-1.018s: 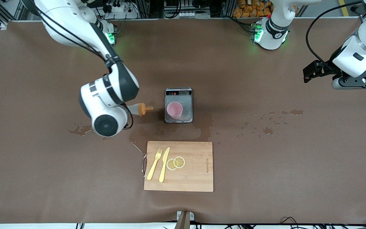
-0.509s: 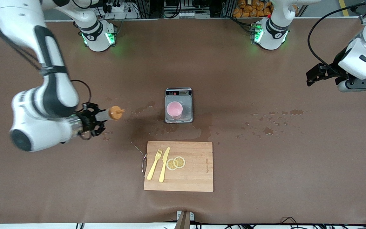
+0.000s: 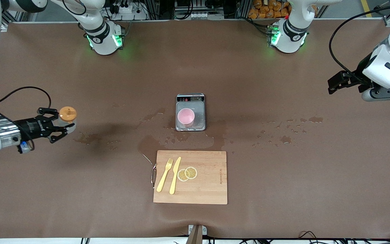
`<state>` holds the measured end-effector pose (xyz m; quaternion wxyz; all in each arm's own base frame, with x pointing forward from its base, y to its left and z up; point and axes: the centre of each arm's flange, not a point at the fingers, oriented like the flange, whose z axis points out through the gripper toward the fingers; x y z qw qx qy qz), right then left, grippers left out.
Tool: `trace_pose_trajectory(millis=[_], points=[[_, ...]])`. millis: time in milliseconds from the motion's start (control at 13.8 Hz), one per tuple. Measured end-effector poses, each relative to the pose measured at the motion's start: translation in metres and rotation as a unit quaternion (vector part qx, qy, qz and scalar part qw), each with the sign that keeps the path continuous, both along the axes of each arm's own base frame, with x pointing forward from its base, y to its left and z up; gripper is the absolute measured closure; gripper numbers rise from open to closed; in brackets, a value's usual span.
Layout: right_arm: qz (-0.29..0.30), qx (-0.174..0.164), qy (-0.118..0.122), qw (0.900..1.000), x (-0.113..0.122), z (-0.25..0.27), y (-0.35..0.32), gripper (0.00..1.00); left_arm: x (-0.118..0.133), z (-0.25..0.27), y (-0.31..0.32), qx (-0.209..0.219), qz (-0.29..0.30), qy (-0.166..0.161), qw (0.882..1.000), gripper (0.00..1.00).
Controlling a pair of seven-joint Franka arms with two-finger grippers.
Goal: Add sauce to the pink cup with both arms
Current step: 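Lower the bottle upright onto the table with the right gripper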
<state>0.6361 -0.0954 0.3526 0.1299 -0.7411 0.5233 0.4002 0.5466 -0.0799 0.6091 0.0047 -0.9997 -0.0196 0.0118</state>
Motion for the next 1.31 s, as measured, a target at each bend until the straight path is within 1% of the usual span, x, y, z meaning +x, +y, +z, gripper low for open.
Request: trace_pose_trajectory(millis=[145,291,436,655,727,873,1164,1309], points=[[-0.010,0.055,-0.008,0.998,-0.012,-0.020,-0.037,0.59,0.000,0.001,-0.003,-0.017,0.011,0.000,1.000,0.00],[-0.026,0.109,-0.016,0.994,-0.025,-0.051,-0.074,0.59,0.000,0.002,-0.004,-0.020,0.011,0.000,1.000,0.00],[-0.050,0.154,-0.021,0.987,-0.038,-0.085,-0.105,0.59,-0.001,0.003,-0.008,-0.021,0.008,-0.001,1.000,0.00],[-0.094,0.210,-0.014,0.973,-0.051,-0.138,-0.126,0.59,-0.002,0.003,-0.013,-0.008,-0.018,-0.004,1.000,0.00],[-0.100,0.223,-0.013,0.970,-0.053,-0.154,-0.127,0.59,-0.002,0.004,-0.016,-0.001,-0.028,-0.005,1.000,0.00],[-0.103,0.233,-0.012,0.967,-0.057,-0.181,-0.125,0.59,-0.003,0.005,-0.020,0.002,-0.034,-0.007,0.999,0.00],[-0.106,0.235,-0.031,0.966,-0.062,-0.214,-0.124,0.57,-0.003,0.005,-0.021,0.002,-0.034,-0.008,0.999,0.00],[-0.106,0.237,-0.036,0.965,-0.066,-0.228,-0.124,0.57,-0.002,0.006,-0.020,0.001,-0.033,-0.011,0.999,0.00]])
